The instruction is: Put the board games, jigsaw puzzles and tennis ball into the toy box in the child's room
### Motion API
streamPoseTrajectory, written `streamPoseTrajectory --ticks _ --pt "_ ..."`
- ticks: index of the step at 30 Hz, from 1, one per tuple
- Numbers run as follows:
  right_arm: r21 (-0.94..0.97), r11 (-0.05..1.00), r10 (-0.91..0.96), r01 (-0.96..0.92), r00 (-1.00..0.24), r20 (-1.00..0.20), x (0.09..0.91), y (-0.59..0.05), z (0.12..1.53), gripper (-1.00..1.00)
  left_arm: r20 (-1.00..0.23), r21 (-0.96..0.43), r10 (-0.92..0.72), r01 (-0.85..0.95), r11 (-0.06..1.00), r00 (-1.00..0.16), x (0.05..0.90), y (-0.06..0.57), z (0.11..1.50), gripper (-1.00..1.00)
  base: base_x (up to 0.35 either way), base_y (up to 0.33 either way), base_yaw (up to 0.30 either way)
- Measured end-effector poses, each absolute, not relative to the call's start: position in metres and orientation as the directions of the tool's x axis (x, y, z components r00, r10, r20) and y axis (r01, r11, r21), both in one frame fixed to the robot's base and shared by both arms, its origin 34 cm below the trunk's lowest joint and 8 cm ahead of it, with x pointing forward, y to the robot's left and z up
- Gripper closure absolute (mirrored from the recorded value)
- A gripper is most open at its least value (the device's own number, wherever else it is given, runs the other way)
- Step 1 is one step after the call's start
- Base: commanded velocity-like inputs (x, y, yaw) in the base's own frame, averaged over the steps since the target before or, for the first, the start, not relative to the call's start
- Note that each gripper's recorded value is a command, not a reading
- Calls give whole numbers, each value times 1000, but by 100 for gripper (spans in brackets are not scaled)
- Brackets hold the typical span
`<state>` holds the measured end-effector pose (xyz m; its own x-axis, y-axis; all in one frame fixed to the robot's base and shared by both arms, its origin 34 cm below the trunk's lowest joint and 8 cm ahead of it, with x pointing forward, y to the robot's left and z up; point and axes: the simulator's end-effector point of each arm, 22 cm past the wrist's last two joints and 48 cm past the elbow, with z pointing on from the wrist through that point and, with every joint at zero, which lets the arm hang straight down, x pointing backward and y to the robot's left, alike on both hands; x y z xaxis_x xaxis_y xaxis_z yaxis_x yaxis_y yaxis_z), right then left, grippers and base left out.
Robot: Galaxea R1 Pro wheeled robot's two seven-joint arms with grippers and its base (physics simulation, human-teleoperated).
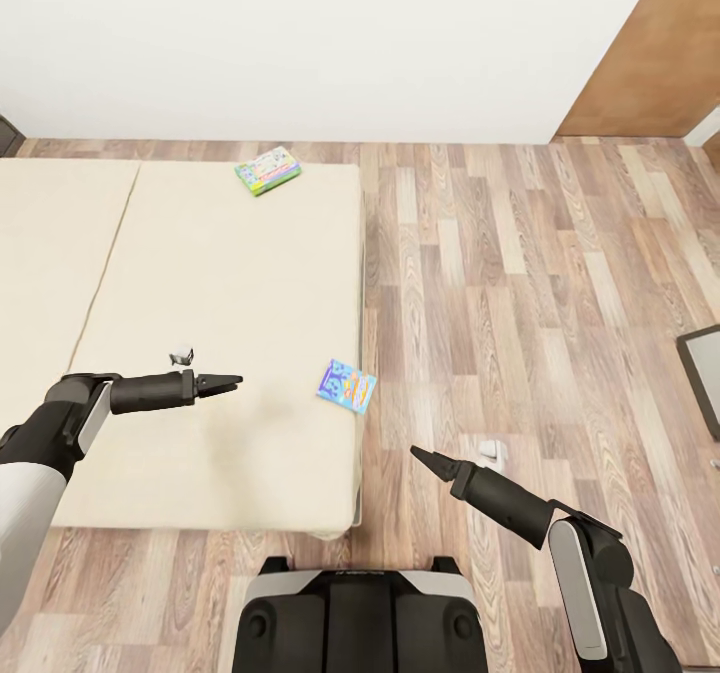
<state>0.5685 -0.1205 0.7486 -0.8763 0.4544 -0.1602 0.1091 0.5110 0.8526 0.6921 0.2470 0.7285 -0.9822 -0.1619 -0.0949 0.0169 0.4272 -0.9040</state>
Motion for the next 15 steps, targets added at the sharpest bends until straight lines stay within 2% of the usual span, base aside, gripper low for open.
streamPoseTrajectory --ticks 15 --pt "856 510 455 89 -872 -180 574 -121 760 -100 -120 -903 -163 39 429 -979 698 248 743 -100 0 0 0"
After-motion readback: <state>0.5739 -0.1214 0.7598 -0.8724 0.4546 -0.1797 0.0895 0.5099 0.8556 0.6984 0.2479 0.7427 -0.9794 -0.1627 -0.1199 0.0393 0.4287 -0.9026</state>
